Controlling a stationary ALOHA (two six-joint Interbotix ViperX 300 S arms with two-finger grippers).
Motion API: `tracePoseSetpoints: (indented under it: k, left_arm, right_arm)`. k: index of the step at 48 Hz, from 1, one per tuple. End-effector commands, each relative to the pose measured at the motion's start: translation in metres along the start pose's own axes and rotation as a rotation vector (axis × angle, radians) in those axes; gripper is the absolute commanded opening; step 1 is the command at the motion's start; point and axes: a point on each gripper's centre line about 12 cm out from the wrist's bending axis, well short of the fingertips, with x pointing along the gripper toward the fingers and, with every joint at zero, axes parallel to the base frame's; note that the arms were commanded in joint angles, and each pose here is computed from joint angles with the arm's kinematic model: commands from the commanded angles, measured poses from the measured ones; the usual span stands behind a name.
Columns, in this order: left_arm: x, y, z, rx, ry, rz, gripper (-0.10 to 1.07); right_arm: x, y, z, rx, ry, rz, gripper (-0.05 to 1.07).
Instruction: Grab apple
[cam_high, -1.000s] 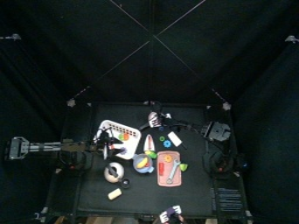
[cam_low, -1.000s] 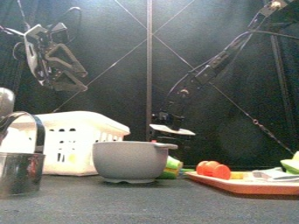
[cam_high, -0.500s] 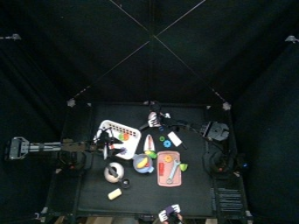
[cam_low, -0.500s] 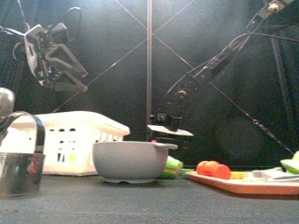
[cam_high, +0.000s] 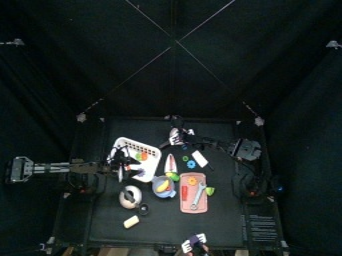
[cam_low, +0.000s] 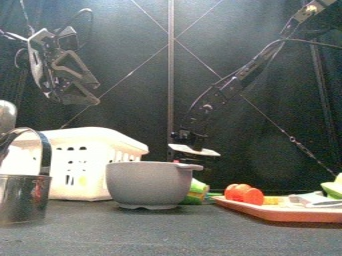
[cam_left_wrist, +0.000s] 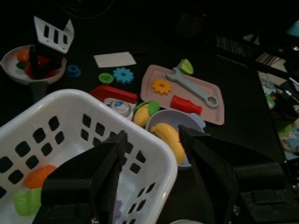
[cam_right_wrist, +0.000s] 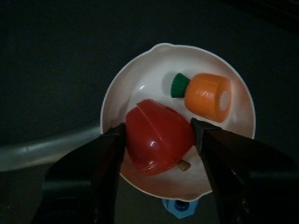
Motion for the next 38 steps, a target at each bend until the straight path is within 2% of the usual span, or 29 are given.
tracePoseSetpoints:
  k: [1, 19, 38]
  left_arm:
    - [0.000, -0.001, 0.006, 0.000, -0.017, -0.004, 0.87]
    - [0.000, 0.000, 0.004, -0.006, -0.013, -0.002, 0.87]
    - [0.000, 0.000, 0.004, -0.010, -0.014, -0.002, 0.87]
  right_arm:
    - [-0.014, 0.005, 0.014, 0.018, -0.037, 0.025, 0.71]
    - [-0.051, 0.008, 0.031, -0.001, -0.100, 0.035, 0.71]
    - [-0.053, 0.011, 0.031, -0.004, -0.107, 0.047, 0.71]
